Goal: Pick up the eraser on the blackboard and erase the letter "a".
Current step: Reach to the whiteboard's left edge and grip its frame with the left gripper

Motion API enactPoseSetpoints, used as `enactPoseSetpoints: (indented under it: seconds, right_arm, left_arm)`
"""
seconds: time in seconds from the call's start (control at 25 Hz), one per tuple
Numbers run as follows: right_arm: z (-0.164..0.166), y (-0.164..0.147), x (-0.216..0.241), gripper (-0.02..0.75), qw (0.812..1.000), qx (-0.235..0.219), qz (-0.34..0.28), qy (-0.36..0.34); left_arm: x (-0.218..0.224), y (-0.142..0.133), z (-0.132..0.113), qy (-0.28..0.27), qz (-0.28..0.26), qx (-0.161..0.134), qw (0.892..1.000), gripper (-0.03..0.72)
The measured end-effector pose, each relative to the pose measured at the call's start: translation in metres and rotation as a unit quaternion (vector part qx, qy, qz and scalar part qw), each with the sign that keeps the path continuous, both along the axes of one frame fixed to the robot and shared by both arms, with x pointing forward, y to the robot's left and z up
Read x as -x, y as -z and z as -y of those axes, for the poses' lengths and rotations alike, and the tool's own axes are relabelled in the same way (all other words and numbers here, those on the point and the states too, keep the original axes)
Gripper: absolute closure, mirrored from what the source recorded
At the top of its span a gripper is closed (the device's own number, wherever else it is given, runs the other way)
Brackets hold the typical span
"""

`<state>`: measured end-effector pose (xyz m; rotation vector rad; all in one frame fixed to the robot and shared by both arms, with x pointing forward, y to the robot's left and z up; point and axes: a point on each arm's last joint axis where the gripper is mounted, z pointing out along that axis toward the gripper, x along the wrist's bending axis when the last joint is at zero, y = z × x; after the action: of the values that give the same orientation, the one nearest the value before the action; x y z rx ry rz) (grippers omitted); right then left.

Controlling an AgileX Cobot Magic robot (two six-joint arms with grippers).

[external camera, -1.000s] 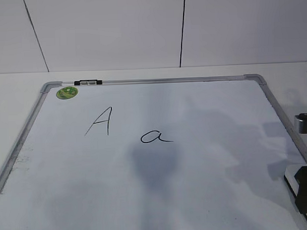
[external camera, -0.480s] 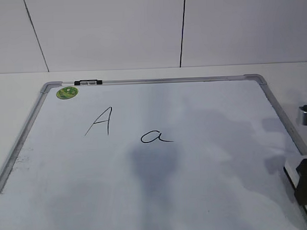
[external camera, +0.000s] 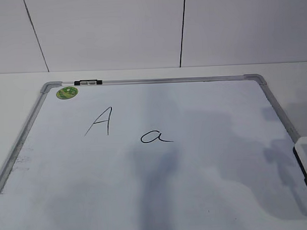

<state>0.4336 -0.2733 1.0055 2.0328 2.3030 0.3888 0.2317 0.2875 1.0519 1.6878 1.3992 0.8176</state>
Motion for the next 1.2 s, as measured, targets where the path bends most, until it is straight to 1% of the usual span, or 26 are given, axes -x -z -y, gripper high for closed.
enactPoseSetpoints:
  seconds: [0.28, 0.64, 0.96, 1.2]
  right_arm:
    - [-0.001, -0.014, 0.017, 0.167, 1.000, -0.011, -0.001, -0.004]
    - [-0.001, -0.020, 0.023, 0.167, 1.000, -0.013, -0.013, -0.010]
    - [-0.003, -0.047, 0.012, 0.167, 0.999, -0.023, 0.025, -0.013]
    - [-0.005, -0.064, 0.007, 0.167, 0.998, -0.032, 0.050, -0.022]
  left_arm:
    - [0.000, 0.000, 0.000, 0.000, 0.000, 0.000, 1.000, 0.443]
    - [0.000, 0.000, 0.000, 0.000, 0.000, 0.000, 1.000, 0.444]
    - [0.000, 0.000, 0.000, 0.001, 0.000, 0.001, 1.000, 0.443]
    - [0.000, -0.001, 0.004, 0.015, 0.001, 0.022, 1.000, 0.443]
